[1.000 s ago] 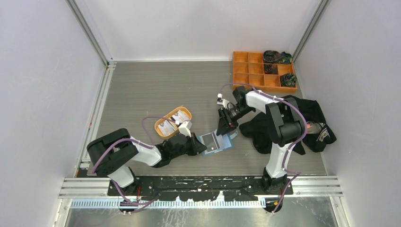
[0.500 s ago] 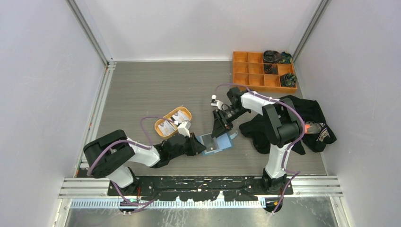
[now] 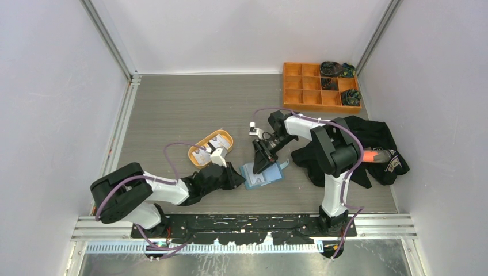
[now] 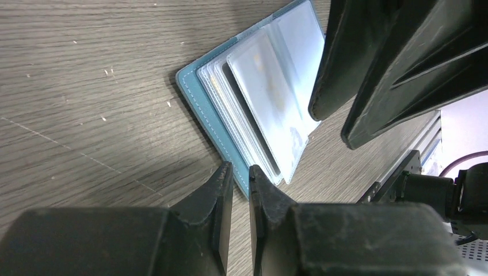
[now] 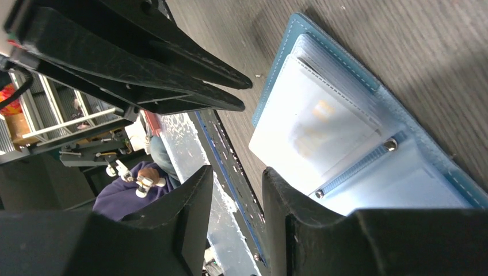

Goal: Put the credit cards into the card holder
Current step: Turn over the card holder at the center of the board.

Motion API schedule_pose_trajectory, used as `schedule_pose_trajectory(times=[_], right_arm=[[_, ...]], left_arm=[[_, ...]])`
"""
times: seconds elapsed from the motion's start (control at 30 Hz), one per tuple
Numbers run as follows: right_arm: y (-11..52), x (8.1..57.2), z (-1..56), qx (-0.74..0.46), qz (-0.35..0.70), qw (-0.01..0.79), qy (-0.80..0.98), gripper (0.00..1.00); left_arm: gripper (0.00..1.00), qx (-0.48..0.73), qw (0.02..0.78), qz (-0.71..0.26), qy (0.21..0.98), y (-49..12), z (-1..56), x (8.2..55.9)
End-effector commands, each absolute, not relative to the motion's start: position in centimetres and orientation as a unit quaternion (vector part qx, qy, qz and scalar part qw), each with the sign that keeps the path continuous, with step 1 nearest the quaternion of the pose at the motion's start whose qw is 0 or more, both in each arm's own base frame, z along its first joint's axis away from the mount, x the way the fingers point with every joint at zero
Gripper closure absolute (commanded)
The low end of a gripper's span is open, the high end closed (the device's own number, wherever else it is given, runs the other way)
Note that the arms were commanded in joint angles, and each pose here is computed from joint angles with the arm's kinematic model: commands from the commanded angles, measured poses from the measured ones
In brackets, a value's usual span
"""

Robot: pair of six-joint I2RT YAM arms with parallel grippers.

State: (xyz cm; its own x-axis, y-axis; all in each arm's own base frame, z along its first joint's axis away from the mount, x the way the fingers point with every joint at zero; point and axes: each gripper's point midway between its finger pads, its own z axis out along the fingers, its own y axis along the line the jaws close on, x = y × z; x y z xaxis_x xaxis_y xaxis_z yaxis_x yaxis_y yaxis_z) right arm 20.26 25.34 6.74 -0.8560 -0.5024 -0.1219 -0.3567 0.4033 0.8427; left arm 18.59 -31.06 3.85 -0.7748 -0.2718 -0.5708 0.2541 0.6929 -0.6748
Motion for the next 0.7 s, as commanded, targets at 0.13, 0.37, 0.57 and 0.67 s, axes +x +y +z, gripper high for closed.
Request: schedule_pose_trajectory(times=[0.13,0.37,0.57,0.67], right_arm=[[25.6,21.0,5.8,0.282,-0.455,0.066,-0.842,0.57],[25.0,22.0,7.7,0.324,-0.43,0.013,-0.843,0.58],[24.3,22.9,12.0,0.392,-0.401,-0.096,-0.822,0.57],[23.7,24.1,15.0,0.432,-0.359,-0.193,-0.805,0.57]], left_arm=[[0.84,-0.002,0.38,-0.38,0.843,-29.3,5.8,19.0],[0.82,0.025,0.436,-0.382,0.815,-26.8,9.8,18.6],[0.42,0.028,0.491,-0.361,0.792,-23.2,12.2,18.4],[0.29,0.016,0.521,-0.345,0.78,-21.3,13.9,18.7]])
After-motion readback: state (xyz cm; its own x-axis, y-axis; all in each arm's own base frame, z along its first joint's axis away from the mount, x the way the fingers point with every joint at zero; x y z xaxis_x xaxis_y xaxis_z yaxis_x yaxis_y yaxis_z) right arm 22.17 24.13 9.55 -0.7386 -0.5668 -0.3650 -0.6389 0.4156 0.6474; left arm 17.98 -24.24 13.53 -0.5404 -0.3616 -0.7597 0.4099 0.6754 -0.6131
